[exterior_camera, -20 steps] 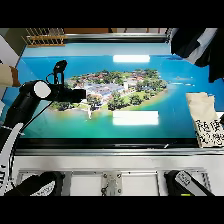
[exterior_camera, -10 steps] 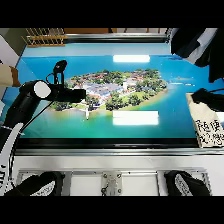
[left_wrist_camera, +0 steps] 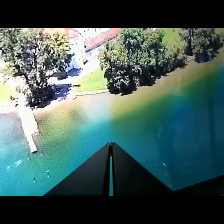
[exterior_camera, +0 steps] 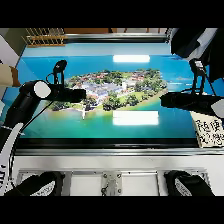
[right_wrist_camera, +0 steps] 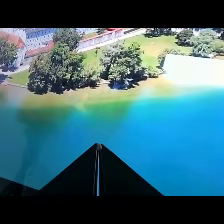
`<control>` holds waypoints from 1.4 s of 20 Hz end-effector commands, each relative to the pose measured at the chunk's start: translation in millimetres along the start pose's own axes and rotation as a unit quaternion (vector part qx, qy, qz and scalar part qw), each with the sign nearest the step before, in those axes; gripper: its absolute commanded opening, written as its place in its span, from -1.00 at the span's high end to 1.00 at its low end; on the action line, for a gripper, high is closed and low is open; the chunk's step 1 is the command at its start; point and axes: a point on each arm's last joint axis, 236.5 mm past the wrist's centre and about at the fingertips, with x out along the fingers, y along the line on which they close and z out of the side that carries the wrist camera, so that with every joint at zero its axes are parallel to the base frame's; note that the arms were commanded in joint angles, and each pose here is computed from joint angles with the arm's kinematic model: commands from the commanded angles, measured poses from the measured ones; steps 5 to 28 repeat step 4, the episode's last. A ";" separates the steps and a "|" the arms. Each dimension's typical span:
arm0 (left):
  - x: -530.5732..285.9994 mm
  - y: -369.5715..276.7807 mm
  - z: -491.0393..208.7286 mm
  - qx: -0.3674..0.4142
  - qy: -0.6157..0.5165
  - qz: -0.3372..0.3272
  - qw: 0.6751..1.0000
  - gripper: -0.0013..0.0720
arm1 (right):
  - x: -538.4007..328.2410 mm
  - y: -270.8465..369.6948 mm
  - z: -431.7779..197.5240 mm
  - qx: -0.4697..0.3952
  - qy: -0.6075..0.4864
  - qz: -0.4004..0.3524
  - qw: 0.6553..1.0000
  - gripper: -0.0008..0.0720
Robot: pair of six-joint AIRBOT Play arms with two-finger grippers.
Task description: Fold the clothes and pants, and hang the long-sleeved shirts on hangers.
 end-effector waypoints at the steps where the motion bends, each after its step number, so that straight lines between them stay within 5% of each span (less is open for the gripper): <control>1: -0.1 0.1 0.0 0.000 0.000 0.000 1.000 0.95 | 0.2 2.4 -0.6 -0.002 0.001 0.003 1.000 0.92; 28: -0.1 0.1 0.0 0.000 0.000 0.000 1.000 0.95 | 0.2 2.4 -0.6 -0.002 0.001 0.003 1.000 0.92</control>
